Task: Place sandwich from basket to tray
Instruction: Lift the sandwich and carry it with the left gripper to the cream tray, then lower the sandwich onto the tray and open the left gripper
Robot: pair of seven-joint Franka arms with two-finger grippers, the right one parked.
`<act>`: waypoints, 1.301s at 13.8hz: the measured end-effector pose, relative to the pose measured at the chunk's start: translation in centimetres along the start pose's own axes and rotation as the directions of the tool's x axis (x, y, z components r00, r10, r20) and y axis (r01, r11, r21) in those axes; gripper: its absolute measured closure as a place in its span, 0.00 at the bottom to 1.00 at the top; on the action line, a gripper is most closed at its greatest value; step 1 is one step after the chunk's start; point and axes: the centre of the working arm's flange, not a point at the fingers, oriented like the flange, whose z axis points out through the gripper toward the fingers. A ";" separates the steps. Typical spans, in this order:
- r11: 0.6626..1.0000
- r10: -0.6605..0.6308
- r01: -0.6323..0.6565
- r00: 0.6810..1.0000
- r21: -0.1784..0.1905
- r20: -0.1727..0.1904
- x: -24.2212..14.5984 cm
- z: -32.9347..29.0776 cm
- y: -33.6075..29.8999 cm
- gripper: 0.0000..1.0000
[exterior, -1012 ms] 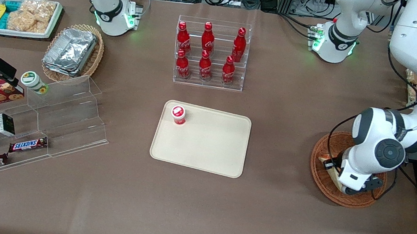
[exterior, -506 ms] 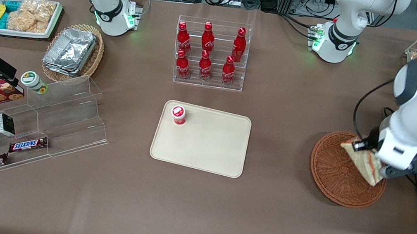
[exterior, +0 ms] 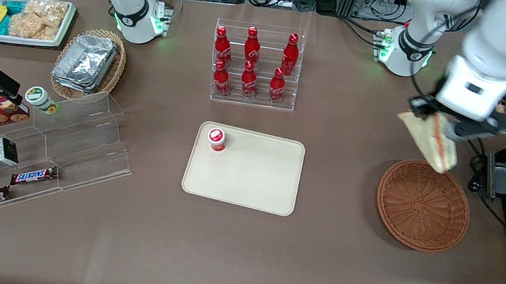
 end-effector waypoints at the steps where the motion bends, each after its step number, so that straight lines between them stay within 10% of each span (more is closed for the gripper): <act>1: 1.000 -0.002 0.002 1.000 0.001 0.006 -2.4 0.4 3.1 0.85; 5: 0.998 -0.008 0.010 1.000 -0.060 0.029 -6.1 7.2 14.4 0.85; 18: 0.998 0.012 -0.003 0.989 -0.062 0.147 -3.9 36.5 25.1 0.78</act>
